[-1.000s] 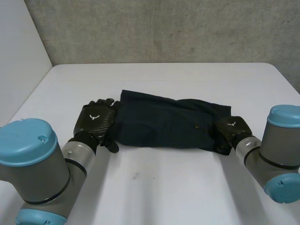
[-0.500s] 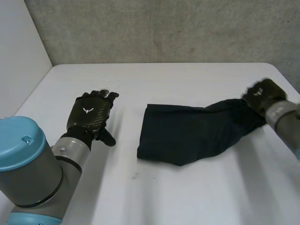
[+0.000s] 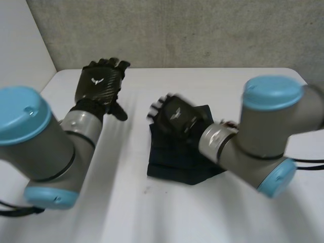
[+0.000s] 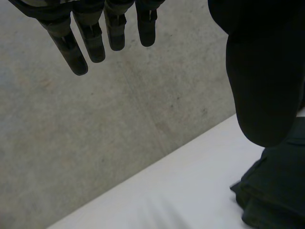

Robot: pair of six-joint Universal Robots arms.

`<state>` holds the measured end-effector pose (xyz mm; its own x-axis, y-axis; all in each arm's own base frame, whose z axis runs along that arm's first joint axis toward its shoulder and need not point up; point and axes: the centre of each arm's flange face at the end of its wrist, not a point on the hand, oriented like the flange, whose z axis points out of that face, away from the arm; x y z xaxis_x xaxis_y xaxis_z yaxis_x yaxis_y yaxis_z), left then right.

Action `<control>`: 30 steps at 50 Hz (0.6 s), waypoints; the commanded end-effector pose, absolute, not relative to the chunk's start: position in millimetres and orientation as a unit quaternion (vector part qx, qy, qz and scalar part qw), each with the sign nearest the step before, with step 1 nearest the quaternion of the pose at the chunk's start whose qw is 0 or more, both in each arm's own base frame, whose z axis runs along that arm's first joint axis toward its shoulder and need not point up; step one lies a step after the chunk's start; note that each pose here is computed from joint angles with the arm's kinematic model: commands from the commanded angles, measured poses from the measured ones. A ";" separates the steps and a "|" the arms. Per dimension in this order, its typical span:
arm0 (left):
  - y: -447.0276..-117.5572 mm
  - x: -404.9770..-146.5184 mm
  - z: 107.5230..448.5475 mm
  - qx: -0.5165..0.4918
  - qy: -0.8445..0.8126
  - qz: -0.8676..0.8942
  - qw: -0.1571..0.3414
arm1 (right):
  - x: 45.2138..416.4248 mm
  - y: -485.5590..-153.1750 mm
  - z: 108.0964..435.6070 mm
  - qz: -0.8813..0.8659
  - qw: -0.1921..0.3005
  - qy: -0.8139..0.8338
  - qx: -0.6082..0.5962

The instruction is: Fold the shorts.

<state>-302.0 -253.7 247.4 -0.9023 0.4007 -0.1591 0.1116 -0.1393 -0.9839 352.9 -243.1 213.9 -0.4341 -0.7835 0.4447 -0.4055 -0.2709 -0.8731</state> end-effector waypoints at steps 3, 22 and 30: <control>-257.4 -358.7 225.4 -0.246 -0.641 0.714 0.134 | 304.0 -291.1 240.1 -0.598 0.207 0.724 -0.274; -261.7 -367.8 110.4 -0.311 -0.773 0.545 0.092 | 297.9 -317.4 136.6 -0.496 0.115 0.797 -0.324; -257.8 -364.8 206.0 -0.279 -0.716 0.628 0.119 | 295.8 -312.2 224.1 -0.610 0.125 0.723 -0.299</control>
